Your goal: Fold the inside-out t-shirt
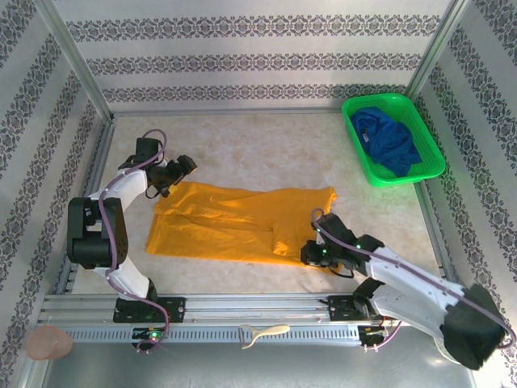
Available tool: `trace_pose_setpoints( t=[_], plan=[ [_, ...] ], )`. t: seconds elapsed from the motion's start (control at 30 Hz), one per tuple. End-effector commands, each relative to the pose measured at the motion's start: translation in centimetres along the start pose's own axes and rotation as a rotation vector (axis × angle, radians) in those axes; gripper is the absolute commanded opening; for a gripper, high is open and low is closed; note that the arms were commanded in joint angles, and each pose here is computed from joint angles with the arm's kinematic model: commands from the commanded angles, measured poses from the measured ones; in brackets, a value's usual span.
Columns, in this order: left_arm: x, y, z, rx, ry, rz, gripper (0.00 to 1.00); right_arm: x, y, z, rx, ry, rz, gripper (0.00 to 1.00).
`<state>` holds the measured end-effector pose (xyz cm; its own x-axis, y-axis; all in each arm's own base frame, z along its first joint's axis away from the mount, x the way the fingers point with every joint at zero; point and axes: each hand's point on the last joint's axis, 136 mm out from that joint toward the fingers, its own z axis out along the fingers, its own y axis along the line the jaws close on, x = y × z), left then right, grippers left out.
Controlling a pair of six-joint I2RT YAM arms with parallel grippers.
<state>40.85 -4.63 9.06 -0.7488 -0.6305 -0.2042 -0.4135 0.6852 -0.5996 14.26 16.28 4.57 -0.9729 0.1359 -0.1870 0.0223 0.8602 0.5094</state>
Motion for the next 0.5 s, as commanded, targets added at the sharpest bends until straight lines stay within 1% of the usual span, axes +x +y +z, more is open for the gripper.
trace_pose_setpoints(
  t=[0.0, 0.13, 0.27, 0.37, 0.47],
  plan=[
    [0.5, -0.8, -0.5, 0.013, 0.015, -0.004, 0.94, -1.0, 0.3, -1.6, -0.019, -0.05, 0.064, 0.11],
    [0.4, -1.7, -1.1, 0.03, 0.009, 0.004, 0.94, -5.5, 2.4, -3.1, -0.059, -0.155, 0.05, 0.14],
    [0.5, -2.3, -1.3, 0.039, 0.016, 0.008, 0.95, -8.7, 4.5, -1.8, -0.065, -0.165, 0.002, 0.17],
    [0.6, -2.8, -1.3, 0.045, 0.012, 0.014, 0.96, -9.4, 4.5, 0.5, -0.037, -0.14, -0.01, 0.17],
    [0.7, -3.1, -1.5, 0.053, 0.011, 0.016, 0.97, -7.8, 3.8, 2.9, -0.02, -0.098, 0.002, 0.16]
  ],
)
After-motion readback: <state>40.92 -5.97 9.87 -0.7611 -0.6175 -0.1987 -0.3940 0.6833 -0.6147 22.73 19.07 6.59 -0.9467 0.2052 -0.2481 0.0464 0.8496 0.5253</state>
